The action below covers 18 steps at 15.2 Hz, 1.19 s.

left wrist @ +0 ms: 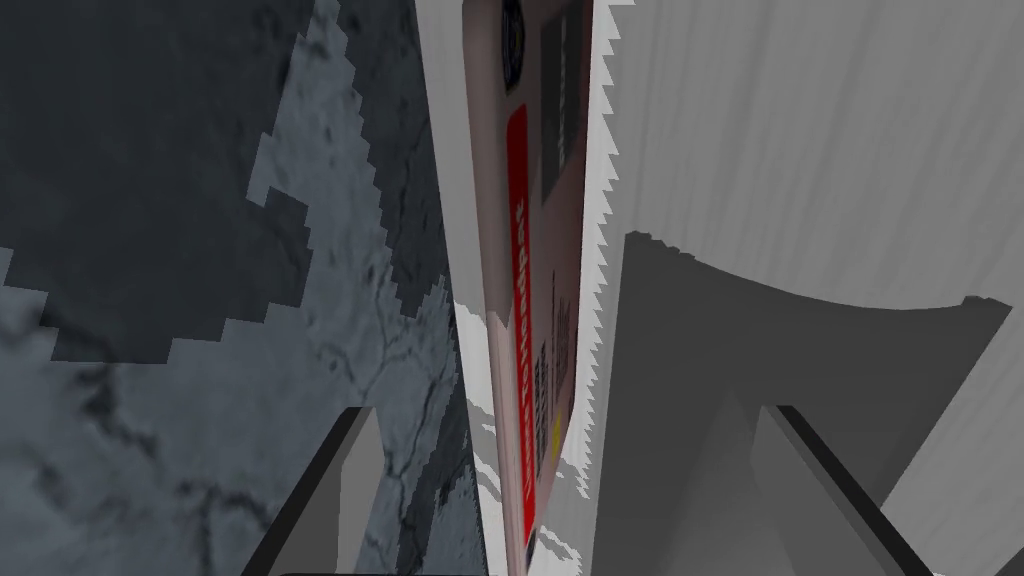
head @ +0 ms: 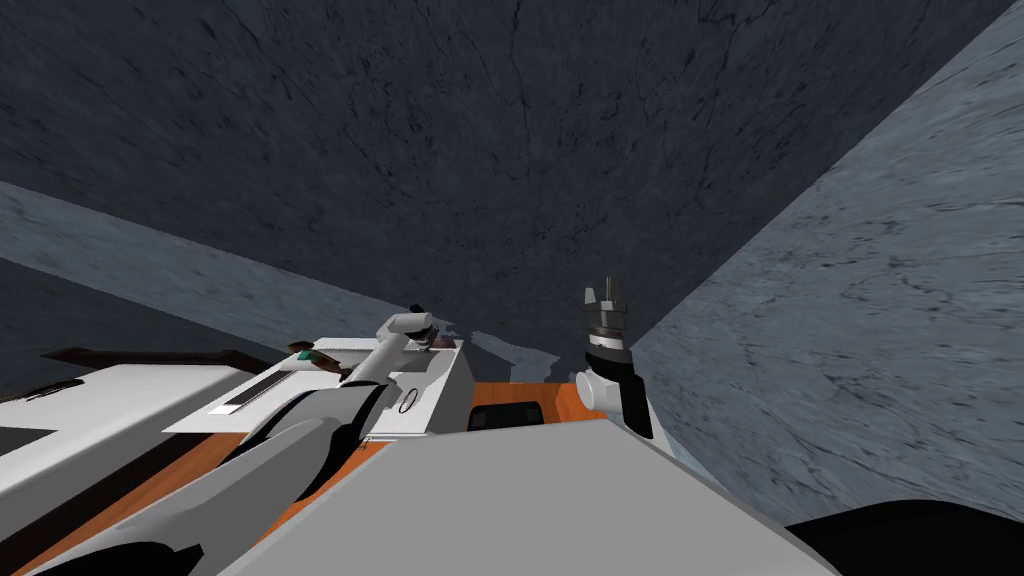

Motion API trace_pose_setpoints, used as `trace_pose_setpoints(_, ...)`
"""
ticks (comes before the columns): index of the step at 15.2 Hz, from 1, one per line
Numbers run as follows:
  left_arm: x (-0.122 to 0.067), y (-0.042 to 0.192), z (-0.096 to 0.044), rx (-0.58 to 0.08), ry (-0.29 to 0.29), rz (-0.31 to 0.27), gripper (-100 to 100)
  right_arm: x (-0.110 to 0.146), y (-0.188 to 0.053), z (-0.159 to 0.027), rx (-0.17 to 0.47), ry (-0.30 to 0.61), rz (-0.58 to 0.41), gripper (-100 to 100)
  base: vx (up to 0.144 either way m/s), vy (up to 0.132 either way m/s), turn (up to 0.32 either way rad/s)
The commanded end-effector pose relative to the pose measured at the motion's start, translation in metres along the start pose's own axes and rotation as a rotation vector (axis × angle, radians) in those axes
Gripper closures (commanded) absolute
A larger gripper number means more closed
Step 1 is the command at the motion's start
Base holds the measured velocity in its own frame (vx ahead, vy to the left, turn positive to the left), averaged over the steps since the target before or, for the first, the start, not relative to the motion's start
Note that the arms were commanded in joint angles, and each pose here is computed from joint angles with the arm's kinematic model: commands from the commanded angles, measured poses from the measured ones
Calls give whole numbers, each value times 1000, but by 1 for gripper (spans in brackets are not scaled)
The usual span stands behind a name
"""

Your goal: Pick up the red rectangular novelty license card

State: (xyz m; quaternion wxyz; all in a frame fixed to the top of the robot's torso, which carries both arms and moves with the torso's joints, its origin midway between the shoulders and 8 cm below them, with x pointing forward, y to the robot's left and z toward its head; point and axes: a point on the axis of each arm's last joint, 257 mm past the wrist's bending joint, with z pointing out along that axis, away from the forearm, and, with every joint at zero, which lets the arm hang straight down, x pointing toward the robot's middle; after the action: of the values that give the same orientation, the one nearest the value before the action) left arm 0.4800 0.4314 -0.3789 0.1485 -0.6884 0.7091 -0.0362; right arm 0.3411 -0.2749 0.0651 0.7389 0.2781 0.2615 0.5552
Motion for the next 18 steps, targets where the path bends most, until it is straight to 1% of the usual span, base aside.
trace_pose_setpoints(1,4,8,-2,-51,20,-1,-100,0,0,0,0,0,0,0,11,10,-36)
trace_pose_setpoints(2,7,8,-5,-74,37,-3,-100,0,0,0,0,0,0,0,12,11,-39)
trace_pose_setpoints(3,8,13,-5,-94,40,-3,-100,0,0,0,0,0,0,0,14,10,-31)
trace_pose_setpoints(4,8,13,-5,-94,40,-3,-100,0,0,0,0,0,0,0,11,7,-8)
trace_pose_setpoints(5,11,17,-9,-128,60,-4,-100,0,0,0,0,0,0,0,15,8,-21)
trace_pose_setpoints(6,11,17,-9,-132,60,-4,-100,0,0,0,0,0,0,0,16,9,-28)
trace_pose_setpoints(7,15,20,-12,-163,78,-5,-100,0,0,0,0,0,0,0,18,9,-39)
trace_pose_setpoints(8,15,21,-12,-165,79,-5,-100,0,0,0,0,0,0,0,18,10,-28)
trace_pose_setpoints(9,19,24,-16,-194,96,-5,-100,0,0,0,0,0,0,0,21,10,-24)
trace_pose_setpoints(10,19,24,-16,-194,96,-5,-100,0,0,0,0,0,0,0,21,10,-22)
trace_pose_setpoints(12,25,28,-23,-236,123,-4,-100,0,0,0,0,0,0,0,28,11,-38)
trace_pose_setpoints(14,29,27,-28,-254,139,-2,-100,0,0,0,0,0,0,0,59,20,-45)
trace_pose_setpoints(15,26,27,-25,-240,129,-4,-100,0,0,0,0,0,0,0,48,16,-18)
trace_pose_setpoints(16,30,31,-16,-241,130,-4,-100,0,0,0,0,0,0,0,17,13,-9)
trace_pose_setpoints(18,32,34,-11,-239,130,-5,-100,0,0,0,0,0,0,0,1,18,-11)
